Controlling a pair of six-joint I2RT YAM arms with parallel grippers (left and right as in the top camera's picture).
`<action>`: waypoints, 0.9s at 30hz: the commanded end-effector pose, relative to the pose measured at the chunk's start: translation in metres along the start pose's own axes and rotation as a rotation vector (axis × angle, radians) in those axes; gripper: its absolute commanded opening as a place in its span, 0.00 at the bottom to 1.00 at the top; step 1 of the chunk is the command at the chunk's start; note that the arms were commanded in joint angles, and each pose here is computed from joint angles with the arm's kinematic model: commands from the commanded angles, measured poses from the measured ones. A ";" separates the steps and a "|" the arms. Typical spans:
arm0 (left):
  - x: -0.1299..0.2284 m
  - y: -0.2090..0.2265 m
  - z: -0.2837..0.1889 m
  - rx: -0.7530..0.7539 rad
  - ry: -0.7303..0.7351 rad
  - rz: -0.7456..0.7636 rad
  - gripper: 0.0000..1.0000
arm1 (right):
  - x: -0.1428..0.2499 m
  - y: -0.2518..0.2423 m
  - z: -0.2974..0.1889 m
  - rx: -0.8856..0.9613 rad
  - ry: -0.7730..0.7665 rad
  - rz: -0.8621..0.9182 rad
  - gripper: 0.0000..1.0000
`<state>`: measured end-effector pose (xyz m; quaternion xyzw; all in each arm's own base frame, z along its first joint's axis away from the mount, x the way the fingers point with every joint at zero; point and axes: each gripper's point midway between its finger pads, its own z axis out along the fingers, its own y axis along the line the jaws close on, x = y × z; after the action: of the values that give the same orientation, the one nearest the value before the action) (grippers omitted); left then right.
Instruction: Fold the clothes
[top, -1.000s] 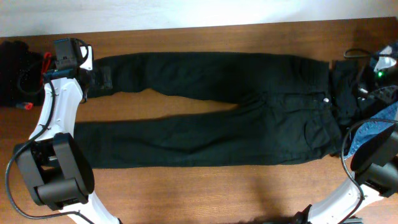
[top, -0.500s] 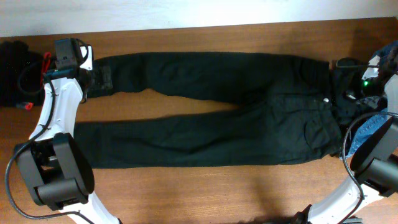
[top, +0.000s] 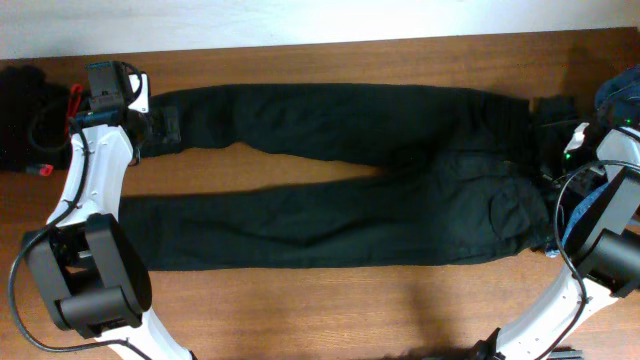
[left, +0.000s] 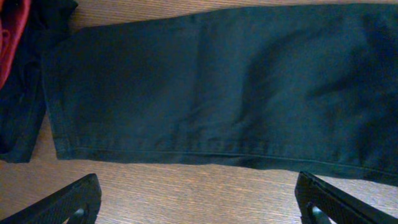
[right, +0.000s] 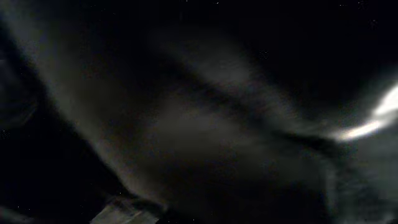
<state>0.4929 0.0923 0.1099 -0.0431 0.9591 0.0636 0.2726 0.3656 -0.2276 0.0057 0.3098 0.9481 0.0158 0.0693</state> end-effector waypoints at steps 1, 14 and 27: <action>-0.013 0.001 -0.014 0.007 -0.041 -0.013 0.99 | -0.005 -0.034 -0.003 0.084 -0.021 0.068 0.04; -0.013 0.001 -0.014 0.007 -0.041 -0.013 0.99 | -0.017 -0.090 -0.009 0.027 -0.092 0.230 0.04; -0.013 0.001 -0.014 0.007 -0.041 -0.013 0.99 | -0.052 -0.050 -0.074 -0.142 -0.132 0.191 0.04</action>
<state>0.4929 0.0923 0.1099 -0.0431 0.9591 0.0636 0.2726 0.3421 -0.3047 0.0549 0.4064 0.9062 0.0338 0.1114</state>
